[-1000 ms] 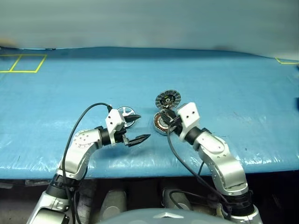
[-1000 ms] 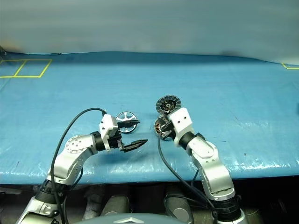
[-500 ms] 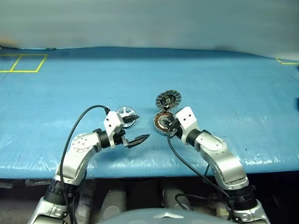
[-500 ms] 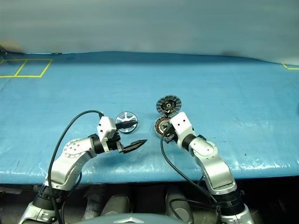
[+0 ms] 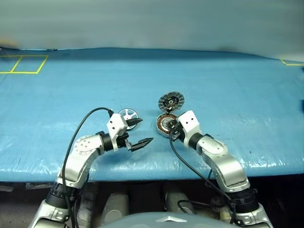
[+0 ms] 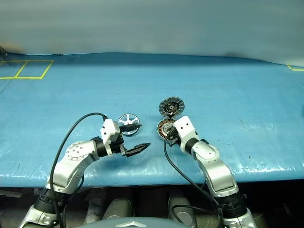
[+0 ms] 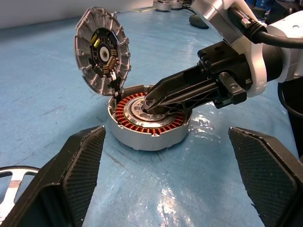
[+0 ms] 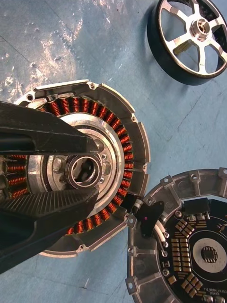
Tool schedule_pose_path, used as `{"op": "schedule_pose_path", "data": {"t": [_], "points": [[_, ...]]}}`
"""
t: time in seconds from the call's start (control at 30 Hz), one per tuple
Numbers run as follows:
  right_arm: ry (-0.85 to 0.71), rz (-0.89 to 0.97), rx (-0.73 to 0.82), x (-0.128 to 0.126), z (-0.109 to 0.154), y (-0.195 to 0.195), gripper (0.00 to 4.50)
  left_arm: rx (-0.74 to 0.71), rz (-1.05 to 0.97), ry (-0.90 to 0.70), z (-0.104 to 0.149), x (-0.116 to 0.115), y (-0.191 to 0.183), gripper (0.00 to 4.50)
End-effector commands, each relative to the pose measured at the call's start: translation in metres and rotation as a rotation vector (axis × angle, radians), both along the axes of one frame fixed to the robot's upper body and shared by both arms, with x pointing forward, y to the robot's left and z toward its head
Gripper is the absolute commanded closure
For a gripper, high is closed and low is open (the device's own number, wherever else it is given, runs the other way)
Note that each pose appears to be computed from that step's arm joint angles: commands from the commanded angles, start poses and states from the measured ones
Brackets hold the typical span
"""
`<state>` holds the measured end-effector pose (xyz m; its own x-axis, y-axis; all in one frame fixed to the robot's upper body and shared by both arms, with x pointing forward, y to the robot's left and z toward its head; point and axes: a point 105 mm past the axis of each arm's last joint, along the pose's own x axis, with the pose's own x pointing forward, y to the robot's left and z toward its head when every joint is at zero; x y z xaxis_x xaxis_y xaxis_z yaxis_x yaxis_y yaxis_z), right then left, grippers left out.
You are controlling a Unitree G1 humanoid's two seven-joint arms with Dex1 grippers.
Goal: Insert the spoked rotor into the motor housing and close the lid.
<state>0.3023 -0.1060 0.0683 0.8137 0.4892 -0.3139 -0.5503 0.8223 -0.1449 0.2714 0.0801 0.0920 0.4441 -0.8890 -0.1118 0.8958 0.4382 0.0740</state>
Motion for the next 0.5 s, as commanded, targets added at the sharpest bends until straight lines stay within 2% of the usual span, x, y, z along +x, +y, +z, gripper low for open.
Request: {"op": "schedule_pose_path", "data": {"t": [0.03,0.5], "points": [[-0.026,0.005,0.001,-0.0013,0.0063,-0.0005,3.84,-0.005,-0.026,-0.051,0.0130,-0.0011,-0.0065,0.00],[-0.039,0.010,-0.004,0.0070,0.0098,0.0038,3.84,0.005,-0.023,-0.049,0.0123,-0.0030,-0.0101,0.00]]}}
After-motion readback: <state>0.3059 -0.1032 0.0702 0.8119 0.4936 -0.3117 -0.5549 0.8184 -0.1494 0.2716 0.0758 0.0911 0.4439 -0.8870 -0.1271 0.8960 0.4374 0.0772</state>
